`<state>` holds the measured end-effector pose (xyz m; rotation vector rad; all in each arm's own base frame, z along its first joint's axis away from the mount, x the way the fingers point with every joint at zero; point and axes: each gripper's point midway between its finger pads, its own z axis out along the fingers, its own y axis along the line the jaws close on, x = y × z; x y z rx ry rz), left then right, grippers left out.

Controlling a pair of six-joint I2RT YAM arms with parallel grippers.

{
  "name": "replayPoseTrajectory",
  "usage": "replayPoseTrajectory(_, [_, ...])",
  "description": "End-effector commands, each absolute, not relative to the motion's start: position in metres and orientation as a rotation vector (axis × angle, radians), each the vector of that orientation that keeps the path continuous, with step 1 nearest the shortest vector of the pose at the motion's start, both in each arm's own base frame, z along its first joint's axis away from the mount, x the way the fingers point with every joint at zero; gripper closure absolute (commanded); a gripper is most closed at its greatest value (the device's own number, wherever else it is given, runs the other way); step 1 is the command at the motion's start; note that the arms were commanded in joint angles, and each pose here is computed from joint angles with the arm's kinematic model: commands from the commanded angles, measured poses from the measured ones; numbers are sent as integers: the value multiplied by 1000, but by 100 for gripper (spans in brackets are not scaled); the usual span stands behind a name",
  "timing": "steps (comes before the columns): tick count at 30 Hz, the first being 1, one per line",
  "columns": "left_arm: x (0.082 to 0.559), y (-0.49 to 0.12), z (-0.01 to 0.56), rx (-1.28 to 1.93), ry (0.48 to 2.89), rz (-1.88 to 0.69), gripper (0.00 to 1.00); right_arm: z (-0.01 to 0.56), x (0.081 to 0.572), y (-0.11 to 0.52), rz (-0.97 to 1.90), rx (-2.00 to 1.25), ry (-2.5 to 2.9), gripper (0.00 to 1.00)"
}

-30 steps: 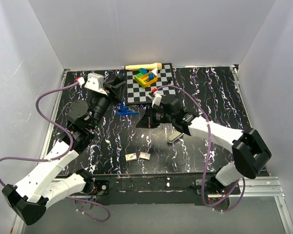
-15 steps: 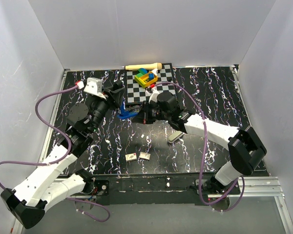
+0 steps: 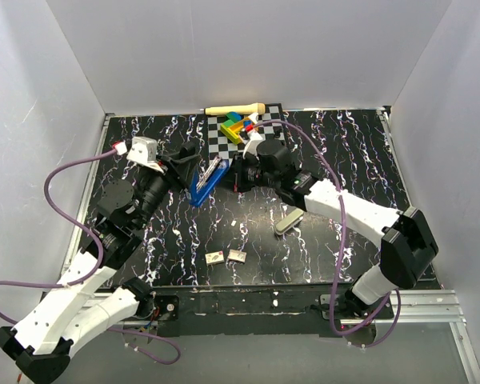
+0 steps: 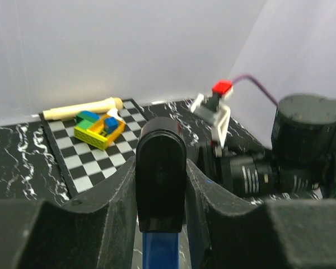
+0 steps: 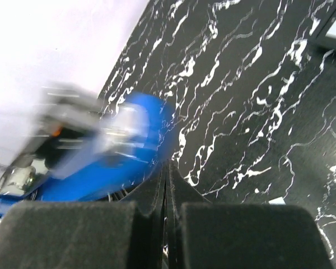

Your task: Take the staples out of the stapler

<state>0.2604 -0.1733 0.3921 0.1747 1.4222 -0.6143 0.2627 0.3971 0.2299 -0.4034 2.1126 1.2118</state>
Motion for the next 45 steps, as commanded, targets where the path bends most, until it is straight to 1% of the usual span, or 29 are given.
replayPoseTrajectory(1, [246,-179,396,186,1410,-705,100,300,273,388,1166,-446,1914,99])
replayPoseTrajectory(5, [244,-181,392,194,1418,-719,100,326,268,378,1146,-479,1839,99])
replayPoseTrajectory(14, [232,-187,402,251,1373,-769,100,333,230,352,1121,-679,1837,99])
replayPoseTrajectory(18, [214,-202,406,365,1339,-859,100,341,205,338,1144,-817,1791,99])
replayPoseTrajectory(25, [165,-227,433,586,1203,-1074,100,370,155,311,1189,-1052,1659,99])
replayPoseTrajectory(32, [118,-242,441,813,1109,-1267,100,388,110,296,1311,-1230,1542,99])
replayPoseTrajectory(37, [104,-248,440,902,1080,-1327,100,390,99,294,1357,-1274,1529,99])
replayPoseTrajectory(45, [105,-256,432,944,1093,-1377,100,402,92,301,1453,-1281,1491,99])
